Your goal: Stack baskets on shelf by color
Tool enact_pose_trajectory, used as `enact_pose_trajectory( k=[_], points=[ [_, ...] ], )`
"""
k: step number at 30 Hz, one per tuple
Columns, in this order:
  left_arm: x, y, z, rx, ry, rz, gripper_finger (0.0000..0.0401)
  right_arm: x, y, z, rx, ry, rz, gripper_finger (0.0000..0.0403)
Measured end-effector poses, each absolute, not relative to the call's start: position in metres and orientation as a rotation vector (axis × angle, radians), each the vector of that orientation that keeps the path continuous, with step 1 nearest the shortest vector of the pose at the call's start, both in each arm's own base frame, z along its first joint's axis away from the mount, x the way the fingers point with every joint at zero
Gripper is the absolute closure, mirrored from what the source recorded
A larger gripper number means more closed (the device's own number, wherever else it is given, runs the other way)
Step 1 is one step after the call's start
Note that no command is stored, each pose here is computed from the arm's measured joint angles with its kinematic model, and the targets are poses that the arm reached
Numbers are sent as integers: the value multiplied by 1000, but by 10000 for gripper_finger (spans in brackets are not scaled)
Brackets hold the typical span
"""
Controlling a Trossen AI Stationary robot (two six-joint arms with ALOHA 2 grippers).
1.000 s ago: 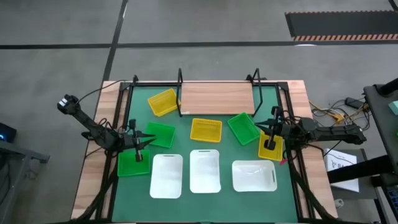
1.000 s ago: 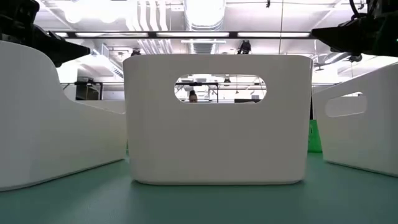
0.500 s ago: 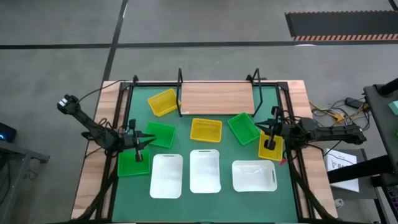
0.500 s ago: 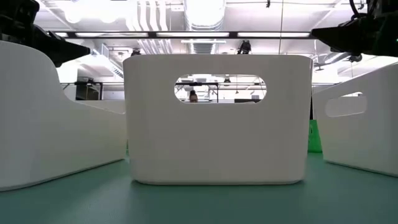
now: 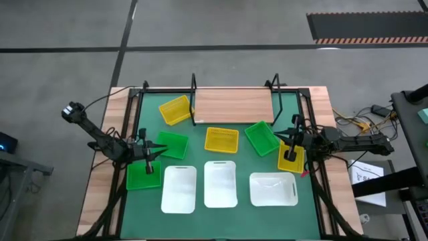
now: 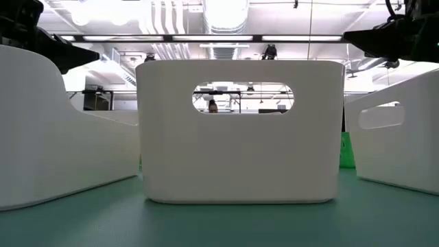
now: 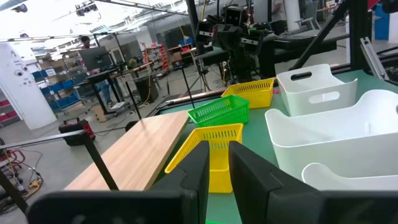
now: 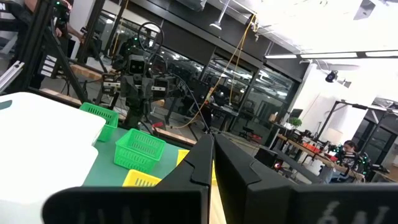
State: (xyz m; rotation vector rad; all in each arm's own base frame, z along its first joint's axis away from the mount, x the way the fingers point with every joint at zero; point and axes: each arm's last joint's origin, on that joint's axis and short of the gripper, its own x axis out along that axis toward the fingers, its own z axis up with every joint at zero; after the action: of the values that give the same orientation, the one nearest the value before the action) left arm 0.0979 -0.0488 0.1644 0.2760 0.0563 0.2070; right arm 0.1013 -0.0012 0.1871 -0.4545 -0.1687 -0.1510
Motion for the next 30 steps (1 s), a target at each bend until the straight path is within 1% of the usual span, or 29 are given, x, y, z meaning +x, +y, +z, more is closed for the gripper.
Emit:
enact_pose_trajectory(
  k=[30],
  points=[
    [98, -49, 164, 277, 57, 208, 357, 101, -1, 187, -454, -169, -151, 394]
  ],
)
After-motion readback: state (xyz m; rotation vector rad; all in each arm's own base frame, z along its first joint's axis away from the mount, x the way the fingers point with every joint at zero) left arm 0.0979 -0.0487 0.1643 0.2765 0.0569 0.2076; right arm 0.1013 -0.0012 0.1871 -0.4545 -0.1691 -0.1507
